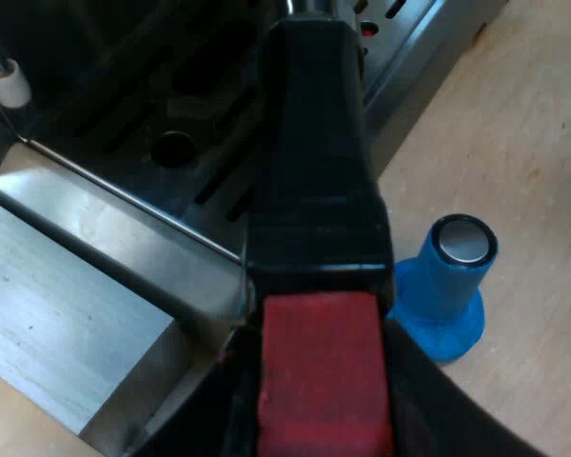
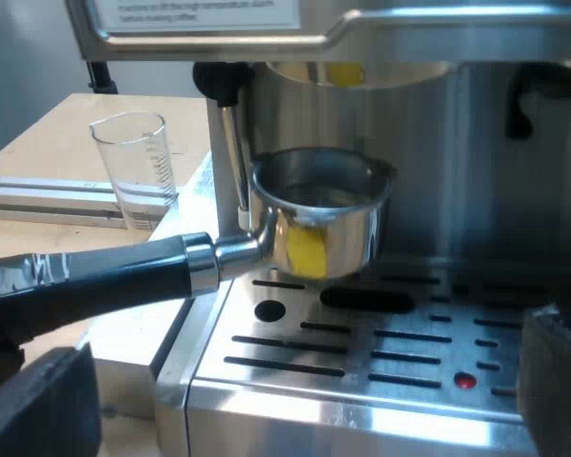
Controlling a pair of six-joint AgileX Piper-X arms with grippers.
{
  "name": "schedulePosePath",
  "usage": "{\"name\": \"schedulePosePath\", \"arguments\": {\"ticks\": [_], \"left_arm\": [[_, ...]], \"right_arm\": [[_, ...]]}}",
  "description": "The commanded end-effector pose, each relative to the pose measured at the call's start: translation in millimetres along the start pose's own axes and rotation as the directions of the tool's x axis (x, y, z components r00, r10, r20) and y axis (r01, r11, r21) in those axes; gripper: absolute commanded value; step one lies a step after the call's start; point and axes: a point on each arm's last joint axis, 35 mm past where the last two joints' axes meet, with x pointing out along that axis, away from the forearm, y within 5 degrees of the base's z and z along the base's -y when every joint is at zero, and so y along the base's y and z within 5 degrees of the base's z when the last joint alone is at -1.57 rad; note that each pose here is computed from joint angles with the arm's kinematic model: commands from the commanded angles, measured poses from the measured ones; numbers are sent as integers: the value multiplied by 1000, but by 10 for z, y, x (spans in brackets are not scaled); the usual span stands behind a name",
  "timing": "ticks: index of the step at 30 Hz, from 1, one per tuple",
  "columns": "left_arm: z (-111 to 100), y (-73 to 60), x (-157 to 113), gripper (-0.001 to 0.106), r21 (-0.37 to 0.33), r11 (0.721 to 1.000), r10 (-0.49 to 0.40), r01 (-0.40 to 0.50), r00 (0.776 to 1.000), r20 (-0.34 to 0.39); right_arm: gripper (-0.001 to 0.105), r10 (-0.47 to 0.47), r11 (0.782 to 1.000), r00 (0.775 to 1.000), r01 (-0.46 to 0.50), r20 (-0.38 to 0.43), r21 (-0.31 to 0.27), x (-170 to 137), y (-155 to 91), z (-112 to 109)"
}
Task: Put the handle in the coffee machine
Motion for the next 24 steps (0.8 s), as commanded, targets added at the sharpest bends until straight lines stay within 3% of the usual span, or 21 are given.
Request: {"name": "schedulePosePath", "arguments": {"ticks": [1, 15, 24], "left_arm": [[60, 19, -8, 0, 20, 999, -33, 32, 998, 56], [87, 169, 68, 0, 44, 998, -41, 38, 995, 86], [257, 286, 44, 0, 99, 995, -38, 26, 991, 130]], "right_arm": [[89, -8, 1000, 1000, 9, 15, -14, -2, -6, 39], [89, -5, 1000, 999, 6, 35, -22, -3, 0, 84], [89, -5, 1000, 999, 6, 35, -23, -3, 0, 84]]}}
